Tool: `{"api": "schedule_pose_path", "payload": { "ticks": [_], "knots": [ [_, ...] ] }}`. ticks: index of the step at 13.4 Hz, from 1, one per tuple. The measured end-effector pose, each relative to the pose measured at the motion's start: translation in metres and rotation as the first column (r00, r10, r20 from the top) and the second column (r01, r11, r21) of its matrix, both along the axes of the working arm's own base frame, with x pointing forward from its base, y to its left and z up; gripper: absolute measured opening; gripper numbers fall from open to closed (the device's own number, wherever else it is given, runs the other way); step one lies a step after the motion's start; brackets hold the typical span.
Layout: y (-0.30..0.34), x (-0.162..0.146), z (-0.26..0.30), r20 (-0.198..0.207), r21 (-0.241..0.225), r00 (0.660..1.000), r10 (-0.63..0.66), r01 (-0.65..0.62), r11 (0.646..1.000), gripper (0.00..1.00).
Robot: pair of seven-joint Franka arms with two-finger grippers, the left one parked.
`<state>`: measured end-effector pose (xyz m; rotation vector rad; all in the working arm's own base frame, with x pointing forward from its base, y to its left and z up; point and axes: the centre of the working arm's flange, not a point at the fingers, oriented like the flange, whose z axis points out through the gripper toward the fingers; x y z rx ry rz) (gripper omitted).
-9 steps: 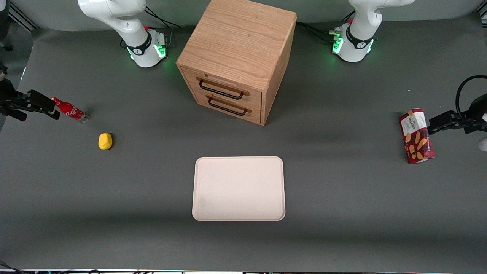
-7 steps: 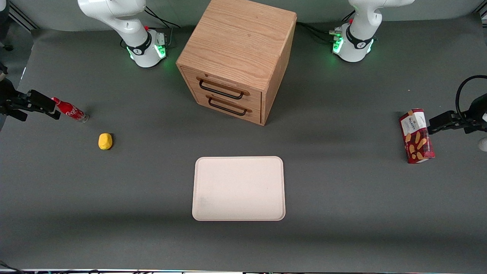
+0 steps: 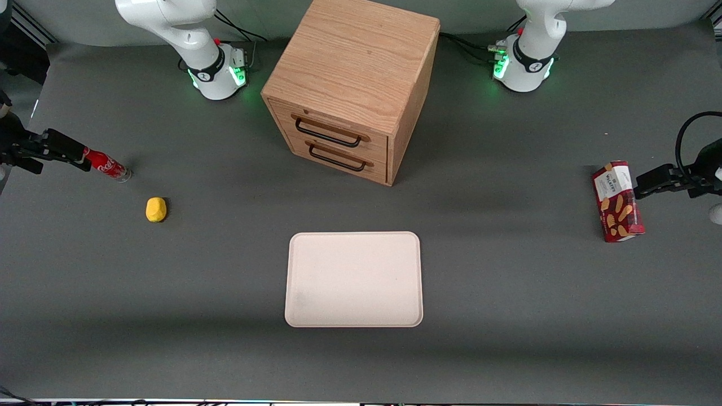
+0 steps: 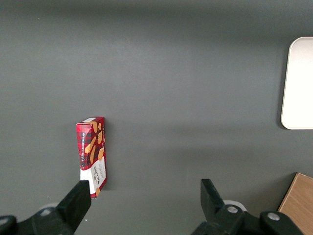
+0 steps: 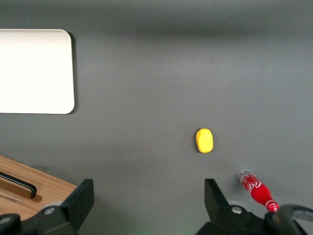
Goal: Place coke bottle on tray
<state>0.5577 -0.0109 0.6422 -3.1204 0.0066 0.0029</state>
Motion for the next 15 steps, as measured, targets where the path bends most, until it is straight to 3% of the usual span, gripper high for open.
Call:
{"api": "schedule_pose_path", "payload": {
  "ticks": [8, 15],
  "knots": [
    [-0.008, -0.001, -0.001, -0.006, -0.002, 1.0, 0.01, -0.01, 1.0, 1.0],
    [-0.136, -0.023, 0.0, -0.003, -0.005, 0.996, 0.092, -0.092, 0.996, 1.0]
  ]
}}
